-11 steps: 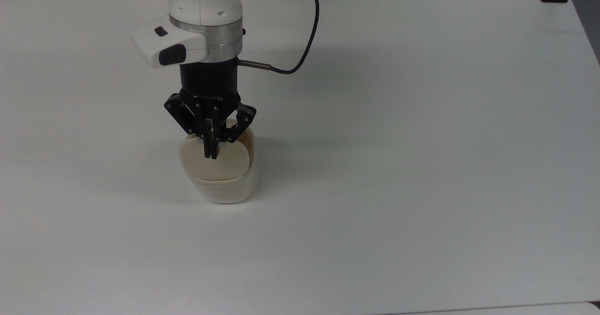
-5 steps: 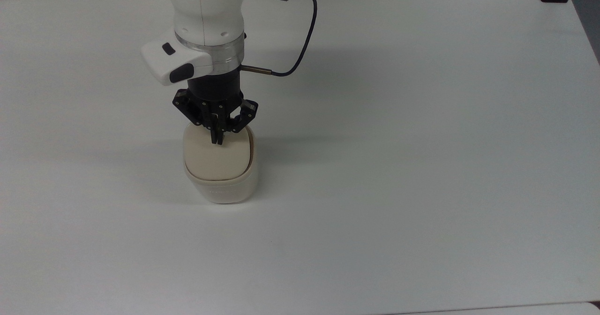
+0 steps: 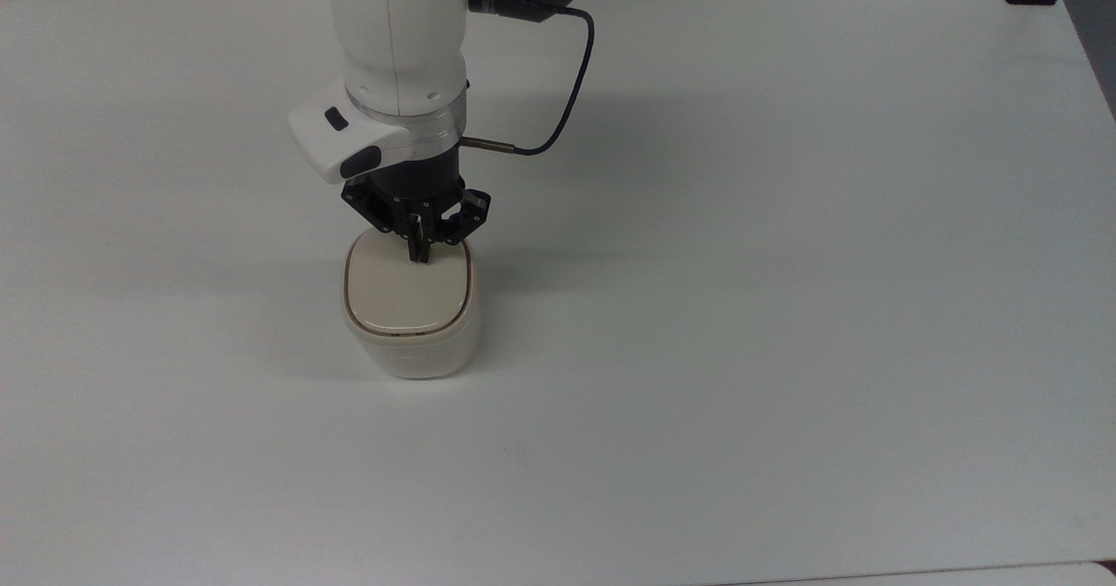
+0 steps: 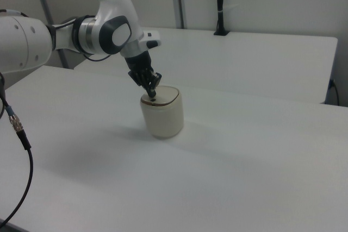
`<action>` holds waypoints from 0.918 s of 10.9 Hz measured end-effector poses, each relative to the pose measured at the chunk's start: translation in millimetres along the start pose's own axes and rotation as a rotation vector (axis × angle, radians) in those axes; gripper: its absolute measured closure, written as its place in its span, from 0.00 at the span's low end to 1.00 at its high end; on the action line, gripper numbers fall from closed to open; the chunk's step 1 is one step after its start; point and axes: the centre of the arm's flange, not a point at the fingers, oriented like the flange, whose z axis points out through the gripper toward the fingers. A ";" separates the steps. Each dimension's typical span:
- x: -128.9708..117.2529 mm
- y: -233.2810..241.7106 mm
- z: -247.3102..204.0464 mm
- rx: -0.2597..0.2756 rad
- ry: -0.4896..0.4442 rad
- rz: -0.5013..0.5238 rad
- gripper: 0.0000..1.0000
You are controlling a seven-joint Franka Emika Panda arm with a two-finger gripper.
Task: Close the trash bin
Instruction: 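Press the gripper on the closed lid to seat it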
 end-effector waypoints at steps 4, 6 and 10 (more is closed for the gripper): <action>-2.4 -3.1 11.9 -0.003 -0.019 -0.005 0.91; -2.4 -3.2 12.2 -0.003 -0.020 -0.005 0.91; -1.7 -2.1 3.0 -0.002 -0.014 -0.003 0.88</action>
